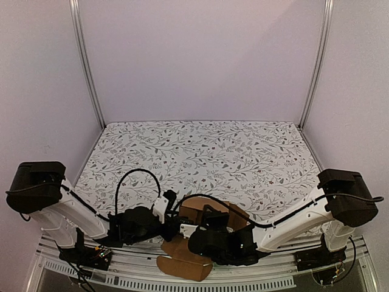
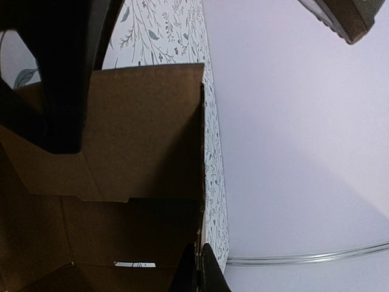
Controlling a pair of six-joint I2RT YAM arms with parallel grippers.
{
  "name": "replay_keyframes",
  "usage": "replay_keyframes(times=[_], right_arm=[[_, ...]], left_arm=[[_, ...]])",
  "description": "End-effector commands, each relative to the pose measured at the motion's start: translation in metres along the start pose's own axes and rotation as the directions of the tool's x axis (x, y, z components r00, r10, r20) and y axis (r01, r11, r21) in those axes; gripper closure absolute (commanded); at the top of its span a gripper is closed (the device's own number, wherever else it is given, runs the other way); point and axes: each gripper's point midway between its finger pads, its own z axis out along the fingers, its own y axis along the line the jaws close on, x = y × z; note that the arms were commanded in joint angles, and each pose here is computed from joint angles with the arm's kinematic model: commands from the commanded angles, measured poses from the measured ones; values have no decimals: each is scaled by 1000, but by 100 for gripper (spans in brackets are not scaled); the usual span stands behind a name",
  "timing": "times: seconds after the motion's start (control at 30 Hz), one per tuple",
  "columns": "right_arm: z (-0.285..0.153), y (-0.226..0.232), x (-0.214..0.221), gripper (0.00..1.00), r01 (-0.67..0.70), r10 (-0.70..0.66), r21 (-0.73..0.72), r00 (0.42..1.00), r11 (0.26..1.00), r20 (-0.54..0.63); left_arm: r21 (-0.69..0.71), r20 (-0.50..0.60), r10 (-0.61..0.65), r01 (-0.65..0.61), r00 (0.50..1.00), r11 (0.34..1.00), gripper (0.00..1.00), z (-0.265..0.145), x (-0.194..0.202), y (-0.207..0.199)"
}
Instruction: Fold the paper box
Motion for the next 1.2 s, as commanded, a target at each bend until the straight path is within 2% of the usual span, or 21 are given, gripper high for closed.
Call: replay_keyframes(times=[0.0,0.63,0.9,1.07,1.1,1.17], right_arm=[[-7,25,1,100,57,-56,-36,998,998,28],[-25,52,-1,100,142,-140,-24,989,990,53],[-27,43,-10,100,99,-98,-19,993,995,61],[-29,32,-20,92,59,-57,-26,996,998,75],[-30,29,-23,89,47,-44,-27,996,999,78],[-31,23,-28,75,19,-16,-32,996,999,89]], left_arm=[[-59,73,8,-4,997,998,67,-5,-12,3],[-117,107,-43,56,993,992,68,-18,16,4],[-97,121,-5,16,993,995,82,-14,8,-6],[-102,121,31,-18,992,995,93,-12,1,-11],[-104,121,39,-26,992,994,95,-12,0,-12],[-108,122,55,-42,991,993,99,-10,-5,-15]])
